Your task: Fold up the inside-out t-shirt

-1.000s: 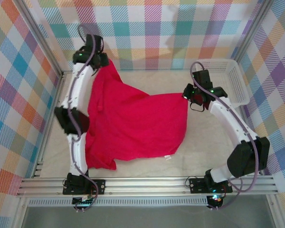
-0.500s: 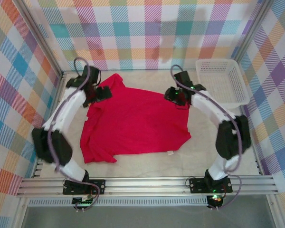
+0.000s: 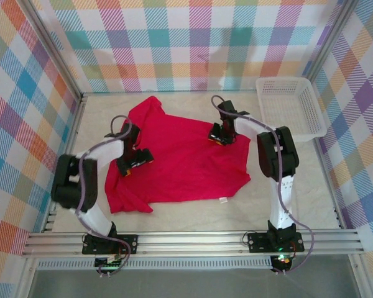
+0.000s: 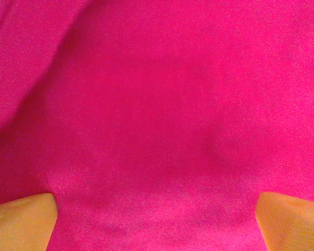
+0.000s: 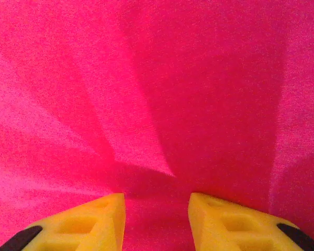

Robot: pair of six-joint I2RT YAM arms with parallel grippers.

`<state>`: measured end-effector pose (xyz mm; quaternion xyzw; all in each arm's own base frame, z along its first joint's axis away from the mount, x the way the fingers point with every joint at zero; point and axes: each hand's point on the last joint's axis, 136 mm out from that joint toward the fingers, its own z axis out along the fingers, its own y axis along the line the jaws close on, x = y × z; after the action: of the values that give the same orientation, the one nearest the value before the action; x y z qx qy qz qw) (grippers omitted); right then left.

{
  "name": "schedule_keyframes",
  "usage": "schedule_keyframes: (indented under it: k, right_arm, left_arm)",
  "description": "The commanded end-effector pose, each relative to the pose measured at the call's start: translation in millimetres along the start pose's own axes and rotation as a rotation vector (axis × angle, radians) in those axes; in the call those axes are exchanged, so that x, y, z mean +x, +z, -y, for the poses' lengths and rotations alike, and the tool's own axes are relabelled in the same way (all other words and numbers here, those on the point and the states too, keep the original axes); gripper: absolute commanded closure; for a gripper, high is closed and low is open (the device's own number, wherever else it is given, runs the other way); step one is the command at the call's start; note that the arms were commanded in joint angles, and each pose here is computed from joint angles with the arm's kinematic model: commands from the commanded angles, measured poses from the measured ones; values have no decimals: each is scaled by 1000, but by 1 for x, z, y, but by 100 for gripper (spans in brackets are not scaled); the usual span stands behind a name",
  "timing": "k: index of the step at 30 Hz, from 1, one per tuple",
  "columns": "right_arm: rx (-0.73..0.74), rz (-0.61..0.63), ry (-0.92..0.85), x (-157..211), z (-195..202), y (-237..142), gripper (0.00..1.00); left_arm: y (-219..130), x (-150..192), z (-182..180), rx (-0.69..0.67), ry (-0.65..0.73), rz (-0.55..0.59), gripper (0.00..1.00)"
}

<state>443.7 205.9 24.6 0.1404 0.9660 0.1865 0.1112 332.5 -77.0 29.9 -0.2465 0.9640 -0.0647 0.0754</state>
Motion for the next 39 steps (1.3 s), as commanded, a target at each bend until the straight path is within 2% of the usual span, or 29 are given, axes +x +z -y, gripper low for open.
schedule_keyframes:
  k: [1,5,7,9,11,14,18,23,26,30,35,39]
  right_arm:
    - [84,-86,55,47,43,2,64]
    - [115,-126,106,108,69,-4,66]
    - [76,-133,112,138,61,-15,66]
    - [12,-128,49,163,35,-27,65]
    - [-23,-112,-42,174,12,-42,62]
    - [20,-53,-102,166,15,-58,62]
    - [120,1,-180,150,28,-65,62]
    - [83,19,-221,124,-4,-54,65]
    - [57,50,-245,100,-32,-47,66]
    - [61,42,-251,86,-48,-37,66]
    - [75,-16,-223,90,-38,-25,65]
    - [83,-40,-153,84,-18,-7,66]
  left_arm:
    - [6,-53,25,-34,9,85,5]
    - [11,-114,71,-43,50,136,6]
    - [12,-142,98,-25,76,151,7]
    - [6,-166,130,17,114,184,8]
    - [-12,-183,162,70,168,227,9]
    - [-45,-189,185,125,226,279,9]
    - [-77,-171,174,131,237,292,10]
    - [-85,-133,140,150,212,283,10]
    - [-73,-104,124,162,192,217,11]
    - [-62,-59,102,182,178,150,19]
    - [-47,-4,71,118,242,143,19]
    - [-20,3,61,77,241,112,19]
